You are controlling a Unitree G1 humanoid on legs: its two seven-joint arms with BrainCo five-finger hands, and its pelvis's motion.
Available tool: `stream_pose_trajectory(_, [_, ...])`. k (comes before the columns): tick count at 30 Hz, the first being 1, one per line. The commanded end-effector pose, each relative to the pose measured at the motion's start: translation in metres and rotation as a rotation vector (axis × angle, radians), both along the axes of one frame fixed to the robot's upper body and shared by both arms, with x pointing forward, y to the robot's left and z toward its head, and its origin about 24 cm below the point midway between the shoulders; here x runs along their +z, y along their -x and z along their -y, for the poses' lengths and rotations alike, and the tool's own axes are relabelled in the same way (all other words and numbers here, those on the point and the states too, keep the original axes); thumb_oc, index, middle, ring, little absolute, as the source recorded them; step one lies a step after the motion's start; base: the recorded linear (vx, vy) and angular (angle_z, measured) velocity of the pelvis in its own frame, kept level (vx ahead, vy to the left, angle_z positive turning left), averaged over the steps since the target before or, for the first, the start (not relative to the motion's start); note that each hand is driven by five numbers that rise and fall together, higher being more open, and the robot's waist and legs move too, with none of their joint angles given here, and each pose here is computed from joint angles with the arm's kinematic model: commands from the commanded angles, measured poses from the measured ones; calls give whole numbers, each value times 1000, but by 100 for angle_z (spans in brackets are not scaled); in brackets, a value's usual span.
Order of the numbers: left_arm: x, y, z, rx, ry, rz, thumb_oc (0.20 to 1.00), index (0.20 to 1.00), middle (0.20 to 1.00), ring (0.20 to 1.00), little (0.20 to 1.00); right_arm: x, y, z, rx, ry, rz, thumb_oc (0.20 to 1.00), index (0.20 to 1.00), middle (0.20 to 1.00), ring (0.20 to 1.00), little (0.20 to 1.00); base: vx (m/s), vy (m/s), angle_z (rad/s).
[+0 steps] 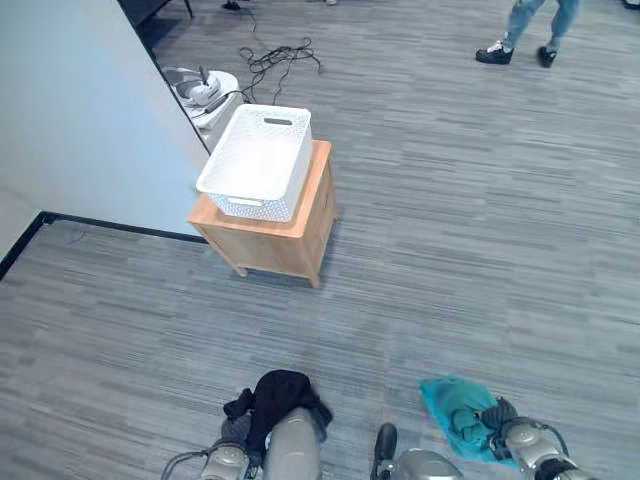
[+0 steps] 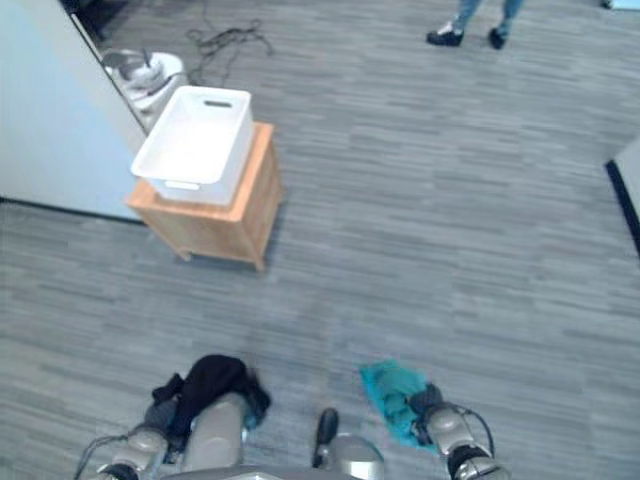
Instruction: Tidy up the quilt and then pick up the clothes from the bed and put them into the laundry hamper.
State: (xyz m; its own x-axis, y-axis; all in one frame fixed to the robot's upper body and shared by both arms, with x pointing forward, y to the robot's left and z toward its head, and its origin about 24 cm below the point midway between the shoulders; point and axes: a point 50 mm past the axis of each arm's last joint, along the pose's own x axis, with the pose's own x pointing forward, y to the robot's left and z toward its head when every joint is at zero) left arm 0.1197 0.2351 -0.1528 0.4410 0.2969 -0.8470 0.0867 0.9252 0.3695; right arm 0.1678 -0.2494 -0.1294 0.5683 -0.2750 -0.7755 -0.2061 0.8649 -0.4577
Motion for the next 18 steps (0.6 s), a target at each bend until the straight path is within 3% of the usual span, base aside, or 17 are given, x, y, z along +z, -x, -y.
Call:
stream_pose_trajectory(1, [-5, 17, 0, -4, -5, -56, 200, 200, 200, 200, 200, 2, 12, 12, -21, 8, 26, 200, 200, 200, 200, 200, 626, 72, 0])
stream_pose_trajectory(6, [-2, 15, -12, -17, -45, -70, 200, 200, 200, 200, 200, -1, 6, -12, -5, -64, 55, 200, 200, 200, 200, 200, 446, 92, 21])
stream_pose_trajectory(10, [8, -9, -19, -34, -75, 5, 200, 200, 200, 200, 200, 7, -9, -17, -3, -81, 125, 200, 200, 200, 200, 200, 267, -60, 36])
stream_pose_trajectory(15, [19, -36, -20, -82, -102, 91, 200, 200, 200, 200, 200, 4, 1, -6, -77, -76, 99, 200, 200, 200, 200, 200, 616, -450, 65])
stream_pose_trajectory(18, [19, -36, -22, -92, -112, 86, 200, 200, 200, 200, 200, 2, 5, -5, -90, -82, 87, 200, 200, 200, 200, 200, 108, -102, 120])
